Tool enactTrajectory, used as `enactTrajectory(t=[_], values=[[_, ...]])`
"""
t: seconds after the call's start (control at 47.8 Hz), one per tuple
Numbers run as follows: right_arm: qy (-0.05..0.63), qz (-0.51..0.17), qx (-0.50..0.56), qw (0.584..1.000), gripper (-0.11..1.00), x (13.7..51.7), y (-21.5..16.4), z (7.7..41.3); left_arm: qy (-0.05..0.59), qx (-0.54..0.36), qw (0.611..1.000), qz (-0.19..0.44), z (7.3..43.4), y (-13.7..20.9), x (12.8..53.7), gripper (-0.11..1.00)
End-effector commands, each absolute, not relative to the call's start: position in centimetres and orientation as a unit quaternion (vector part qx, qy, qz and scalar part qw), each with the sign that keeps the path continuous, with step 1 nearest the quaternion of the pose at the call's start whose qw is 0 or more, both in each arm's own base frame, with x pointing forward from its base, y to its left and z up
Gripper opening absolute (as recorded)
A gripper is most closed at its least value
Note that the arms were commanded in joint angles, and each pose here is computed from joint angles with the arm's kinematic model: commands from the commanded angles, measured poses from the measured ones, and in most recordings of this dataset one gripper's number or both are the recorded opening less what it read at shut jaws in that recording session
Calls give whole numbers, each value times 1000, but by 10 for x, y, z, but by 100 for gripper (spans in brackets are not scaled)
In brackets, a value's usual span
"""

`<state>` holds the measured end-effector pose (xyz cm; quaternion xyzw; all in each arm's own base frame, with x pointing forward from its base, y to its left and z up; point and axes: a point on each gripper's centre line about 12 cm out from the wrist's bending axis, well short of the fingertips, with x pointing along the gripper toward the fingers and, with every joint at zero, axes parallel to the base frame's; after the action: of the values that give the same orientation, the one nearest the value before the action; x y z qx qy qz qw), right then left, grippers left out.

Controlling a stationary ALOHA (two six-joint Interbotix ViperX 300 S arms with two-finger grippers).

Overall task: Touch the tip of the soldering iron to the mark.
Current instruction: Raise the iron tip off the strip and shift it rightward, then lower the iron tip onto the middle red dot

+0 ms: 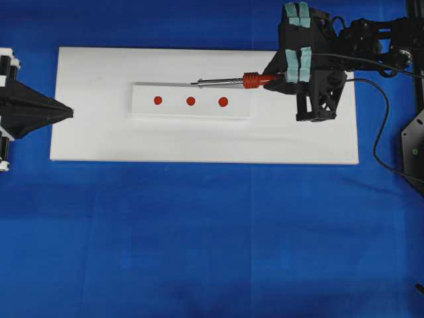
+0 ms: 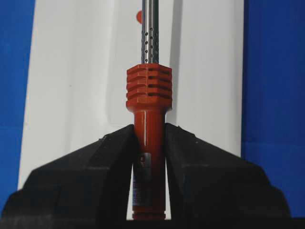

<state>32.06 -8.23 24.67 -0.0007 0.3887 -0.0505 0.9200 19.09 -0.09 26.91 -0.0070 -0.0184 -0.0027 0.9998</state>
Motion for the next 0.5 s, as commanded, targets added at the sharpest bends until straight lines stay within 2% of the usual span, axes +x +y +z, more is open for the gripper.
enactTrajectory(t=[0.0, 0.481], values=[[378, -53, -3, 924, 6, 322, -84, 254, -26, -8, 1000, -2, 273, -1, 192, 0], [384, -53, -2, 922, 6, 325, -84, 250, -27, -8, 1000, -2, 274, -1, 192, 0]])
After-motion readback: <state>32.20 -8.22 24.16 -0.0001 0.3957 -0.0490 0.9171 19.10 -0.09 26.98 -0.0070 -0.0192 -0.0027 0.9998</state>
